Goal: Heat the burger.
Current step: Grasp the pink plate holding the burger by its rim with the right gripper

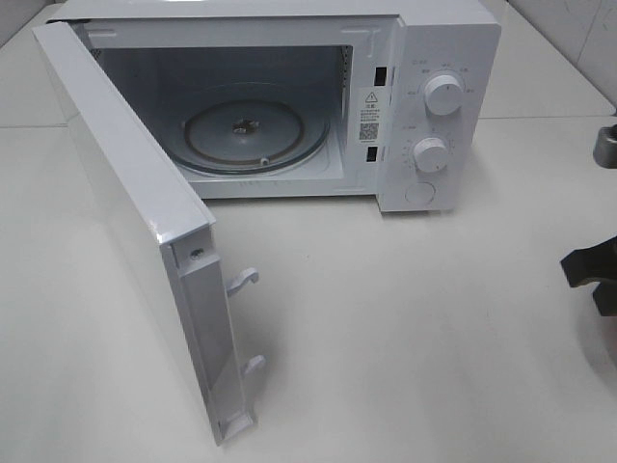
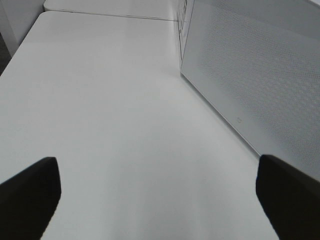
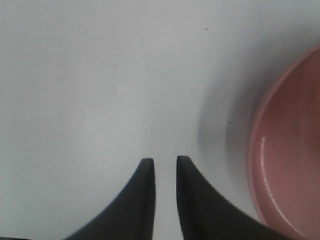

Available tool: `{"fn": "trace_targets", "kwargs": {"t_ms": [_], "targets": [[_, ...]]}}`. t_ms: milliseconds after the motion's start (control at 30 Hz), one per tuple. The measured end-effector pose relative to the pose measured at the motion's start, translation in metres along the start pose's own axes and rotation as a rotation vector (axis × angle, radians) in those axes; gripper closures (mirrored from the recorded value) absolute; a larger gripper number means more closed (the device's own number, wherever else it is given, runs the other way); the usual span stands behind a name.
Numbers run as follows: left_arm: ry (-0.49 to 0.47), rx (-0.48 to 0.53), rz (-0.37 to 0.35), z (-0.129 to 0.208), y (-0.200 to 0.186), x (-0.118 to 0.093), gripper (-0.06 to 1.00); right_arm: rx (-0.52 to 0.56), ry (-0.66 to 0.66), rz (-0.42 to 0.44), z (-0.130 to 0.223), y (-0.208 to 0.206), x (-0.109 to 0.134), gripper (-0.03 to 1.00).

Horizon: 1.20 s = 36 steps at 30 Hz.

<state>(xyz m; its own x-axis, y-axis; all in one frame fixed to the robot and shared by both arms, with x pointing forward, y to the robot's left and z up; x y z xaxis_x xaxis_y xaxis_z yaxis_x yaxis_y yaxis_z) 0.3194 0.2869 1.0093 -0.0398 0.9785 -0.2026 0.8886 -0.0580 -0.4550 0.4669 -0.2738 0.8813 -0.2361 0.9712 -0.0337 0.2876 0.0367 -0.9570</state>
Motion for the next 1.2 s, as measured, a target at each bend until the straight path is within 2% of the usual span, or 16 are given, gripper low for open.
{"fn": "trace_targets", "kwargs": {"t_ms": [67, 133, 167, 200, 233, 267, 300, 333, 367, 400, 433, 500, 933, 1200], "targets": [[0.000, 0.000, 0.000, 0.000, 0.000, 0.000, -0.03, 0.001, 0.026, 0.018, 0.002, -0.001, -0.009, 0.82], [0.000, 0.000, 0.000, 0.000, 0.000, 0.000, -0.03, 0.002, 0.067, 0.030, 0.003, -0.001, -0.019, 0.71], [0.000, 0.000, 0.000, 0.000, 0.000, 0.000, -0.03, 0.002, 0.067, 0.030, 0.003, -0.001, -0.019, 0.71], [0.000, 0.000, 0.000, 0.000, 0.000, 0.000, -0.03, 0.002, 0.078, 0.038, 0.004, -0.001, -0.023, 0.59], [0.000, 0.000, 0.000, 0.000, 0.000, 0.000, -0.03, 0.002, 0.078, 0.038, 0.004, -0.001, -0.023, 0.59], [0.000, 0.000, 0.000, 0.000, 0.000, 0.000, -0.03, 0.003, 0.082, 0.039, 0.004, -0.001, -0.024, 0.50], [0.000, 0.000, 0.000, 0.000, 0.000, 0.000, -0.03, 0.003, 0.077, 0.042, 0.004, -0.002, -0.025, 0.33], [0.000, 0.000, 0.000, 0.000, 0.000, 0.000, -0.03, 0.003, 0.077, 0.042, 0.004, -0.002, -0.025, 0.33], [0.000, 0.000, 0.000, 0.000, 0.000, 0.000, -0.03, 0.004, 0.070, 0.045, 0.004, -0.002, -0.026, 0.23], [0.000, 0.000, 0.000, 0.000, 0.000, 0.000, -0.03, 0.003, 0.056, 0.056, 0.004, -0.002, -0.028, 0.08], [0.000, 0.000, 0.000, 0.000, 0.000, 0.000, -0.03, 0.003, 0.056, 0.056, 0.004, -0.002, -0.028, 0.08], [0.000, 0.000, 0.000, 0.000, 0.000, 0.000, -0.03, 0.001, 0.034, 0.075, 0.003, -0.001, -0.032, 0.01], [0.000, 0.000, 0.000, 0.000, 0.000, 0.000, -0.03, 0.140, 0.010, 0.151, 0.015, 0.034, -0.051, -0.02], [0.000, 0.000, 0.000, 0.000, 0.000, 0.000, -0.03, 0.199, -0.003, 0.148, 0.020, 0.058, -0.052, 0.00]]}}
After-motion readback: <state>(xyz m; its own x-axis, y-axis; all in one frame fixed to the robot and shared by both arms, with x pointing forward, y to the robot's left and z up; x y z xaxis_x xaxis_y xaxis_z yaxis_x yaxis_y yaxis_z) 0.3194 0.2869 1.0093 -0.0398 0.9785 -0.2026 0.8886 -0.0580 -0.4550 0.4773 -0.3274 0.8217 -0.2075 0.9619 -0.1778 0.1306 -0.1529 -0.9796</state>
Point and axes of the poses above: a point on each arm's last joint axis where the gripper is mounted, y pointing out along that axis toward the gripper, x along the wrist's bending axis when the last joint is at zero, z = x × y, the point moved 10 cm from there along y, pointing out along that axis toward the gripper, and after that the axes turned 8 degrees about -y, right-handed, at the moved point
